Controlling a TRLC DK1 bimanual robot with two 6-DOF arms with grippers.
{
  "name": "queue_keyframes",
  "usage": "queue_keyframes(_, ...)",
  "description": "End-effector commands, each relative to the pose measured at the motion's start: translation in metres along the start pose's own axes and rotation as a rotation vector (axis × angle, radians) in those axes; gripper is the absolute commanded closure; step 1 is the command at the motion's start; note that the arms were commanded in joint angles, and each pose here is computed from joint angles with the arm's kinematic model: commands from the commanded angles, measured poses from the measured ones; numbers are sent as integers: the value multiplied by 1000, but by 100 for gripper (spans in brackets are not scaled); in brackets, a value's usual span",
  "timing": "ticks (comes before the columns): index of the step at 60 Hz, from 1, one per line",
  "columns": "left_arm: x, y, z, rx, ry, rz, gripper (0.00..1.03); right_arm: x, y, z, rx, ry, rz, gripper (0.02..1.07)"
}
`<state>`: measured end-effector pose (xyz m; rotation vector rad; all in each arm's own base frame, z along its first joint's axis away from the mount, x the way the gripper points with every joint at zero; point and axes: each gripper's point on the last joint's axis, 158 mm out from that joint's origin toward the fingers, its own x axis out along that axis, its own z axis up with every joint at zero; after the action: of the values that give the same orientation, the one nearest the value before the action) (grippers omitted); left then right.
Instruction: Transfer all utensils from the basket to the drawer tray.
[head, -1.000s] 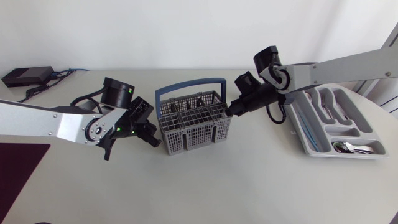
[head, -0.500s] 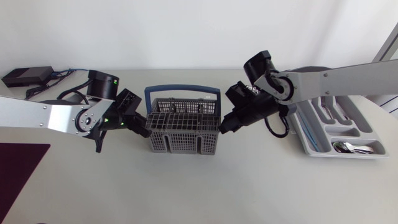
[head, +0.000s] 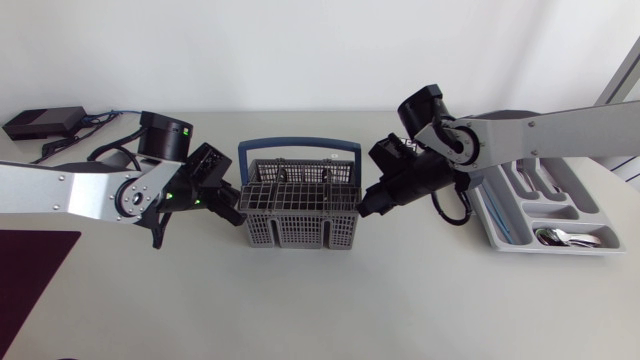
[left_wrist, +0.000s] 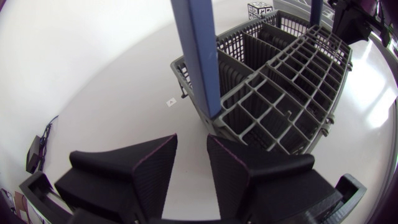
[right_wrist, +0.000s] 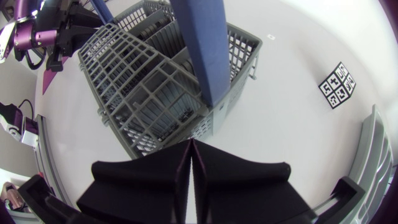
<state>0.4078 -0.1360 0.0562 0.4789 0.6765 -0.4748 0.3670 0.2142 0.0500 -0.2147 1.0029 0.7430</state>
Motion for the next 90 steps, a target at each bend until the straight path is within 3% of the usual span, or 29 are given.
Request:
queue_keyframes(1,-4,-20,4,41,-21,-56,64,1,7,6,16,-16,18,101)
queue_keyframes(16,-6,-27,2,52,-14,-70,64,0,-2,6,24,-15,-14,101)
queue_keyframes(25,-13,-9,2,33,-21,-36,64,-5,-10,-1,30,-7,-58,99)
queue_keyframes(30,-21,3,4,19,-28,-13,59,-10,-18,-5,31,-8,-115,79)
queue_keyframes(37,-43,14,11,8,-64,21,52,-23,-27,-9,38,-22,-164,73)
queue_keyframes(41,-62,22,16,-4,-92,48,40,-34,-32,-11,43,-38,-198,43)
queue_keyframes(45,-74,28,19,-15,-112,68,31,-45,-33,-12,39,-57,-215,36)
queue_keyframes(50,-95,36,23,-22,-139,101,2,-61,-37,-15,22,-78,-253,5)
queue_keyframes(63,-159,56,41,-90,-276,197,3,-128,-59,-19,7,-211,-395,6)
queue_keyframes(75,-172,53,26,-115,-287,216,3,-186,-90,-37,47,-321,-533,6)
queue_keyframes(82,-188,54,28,-179,-353,235,3,-196,-99,-54,90,-340,-559,6)
queue_keyframes(90,-206,45,26,-171,-398,240,3,-207,-106,-64,123,-410,-609,6)
